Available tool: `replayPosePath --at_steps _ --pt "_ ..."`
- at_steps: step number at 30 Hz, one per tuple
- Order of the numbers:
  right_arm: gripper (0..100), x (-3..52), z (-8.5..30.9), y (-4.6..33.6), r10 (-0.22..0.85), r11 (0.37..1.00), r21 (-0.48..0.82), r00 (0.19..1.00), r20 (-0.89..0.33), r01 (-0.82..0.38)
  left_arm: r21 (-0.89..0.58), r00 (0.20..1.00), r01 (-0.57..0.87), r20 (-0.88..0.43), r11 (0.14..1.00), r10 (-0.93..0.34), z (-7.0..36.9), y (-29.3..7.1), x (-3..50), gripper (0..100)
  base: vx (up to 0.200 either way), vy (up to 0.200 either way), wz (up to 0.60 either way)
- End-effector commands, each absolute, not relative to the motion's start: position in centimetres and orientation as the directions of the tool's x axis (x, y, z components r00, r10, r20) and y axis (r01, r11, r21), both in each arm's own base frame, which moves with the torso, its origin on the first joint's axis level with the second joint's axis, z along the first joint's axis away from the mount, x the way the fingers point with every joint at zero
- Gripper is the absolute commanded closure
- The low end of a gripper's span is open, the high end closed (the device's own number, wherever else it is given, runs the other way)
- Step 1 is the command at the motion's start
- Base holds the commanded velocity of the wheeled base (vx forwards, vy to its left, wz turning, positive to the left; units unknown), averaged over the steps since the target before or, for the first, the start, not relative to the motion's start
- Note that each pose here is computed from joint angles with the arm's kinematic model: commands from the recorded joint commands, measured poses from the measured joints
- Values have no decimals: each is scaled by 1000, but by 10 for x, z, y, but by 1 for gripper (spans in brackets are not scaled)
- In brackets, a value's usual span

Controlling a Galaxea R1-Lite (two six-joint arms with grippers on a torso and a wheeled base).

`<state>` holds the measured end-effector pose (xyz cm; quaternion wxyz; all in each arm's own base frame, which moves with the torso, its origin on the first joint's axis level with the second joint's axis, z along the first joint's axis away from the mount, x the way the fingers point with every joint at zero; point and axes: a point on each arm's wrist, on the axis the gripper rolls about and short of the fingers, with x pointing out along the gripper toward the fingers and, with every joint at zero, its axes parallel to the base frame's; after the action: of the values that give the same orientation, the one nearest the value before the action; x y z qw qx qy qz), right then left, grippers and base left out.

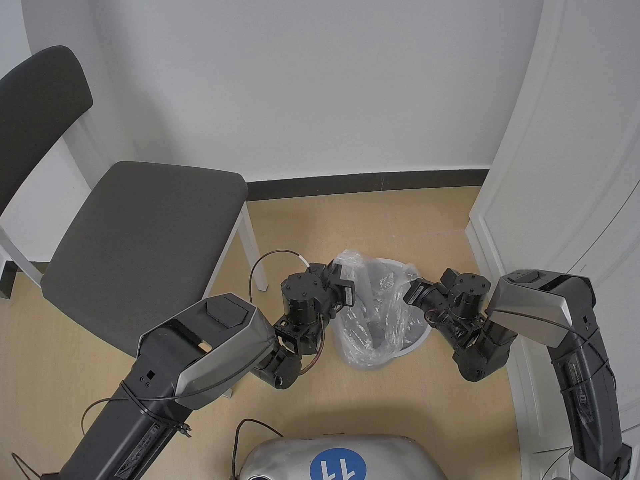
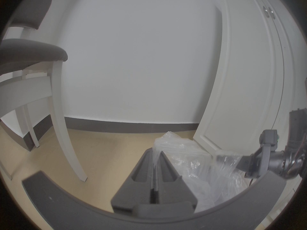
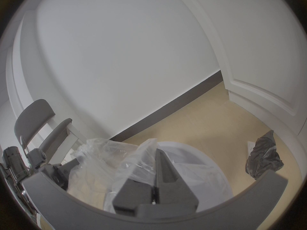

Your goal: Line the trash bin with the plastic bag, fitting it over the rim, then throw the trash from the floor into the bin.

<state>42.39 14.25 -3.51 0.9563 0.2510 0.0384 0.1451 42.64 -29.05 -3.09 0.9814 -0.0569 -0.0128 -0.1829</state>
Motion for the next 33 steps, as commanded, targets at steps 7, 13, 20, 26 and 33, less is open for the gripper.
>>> replayPosePath --at_steps 7,13,20,26,33 --pt "100 412 -29 144 318 836 477 948 -14 -273 -89 933 357 -18 930 -360 -25 -283 417 100 0 0 0" --pt "100 388 0 112 388 871 349 920 -59 -345 -54 929 356 -84 933 -359 -9 -262 413 100 0 0 0" --pt "100 368 6 75 369 923 178 917 -149 -342 45 899 397 -219 917 -379 0 -228 403 100 0 0 0" --pt "100 358 -2 53 297 952 29 896 -330 -305 169 907 344 -313 923 -281 -14 -201 413 100 0 0 0" --pt "100 349 -15 44 220 963 -37 854 -471 -269 174 910 330 -321 928 -264 -24 -201 418 100 0 0 0"
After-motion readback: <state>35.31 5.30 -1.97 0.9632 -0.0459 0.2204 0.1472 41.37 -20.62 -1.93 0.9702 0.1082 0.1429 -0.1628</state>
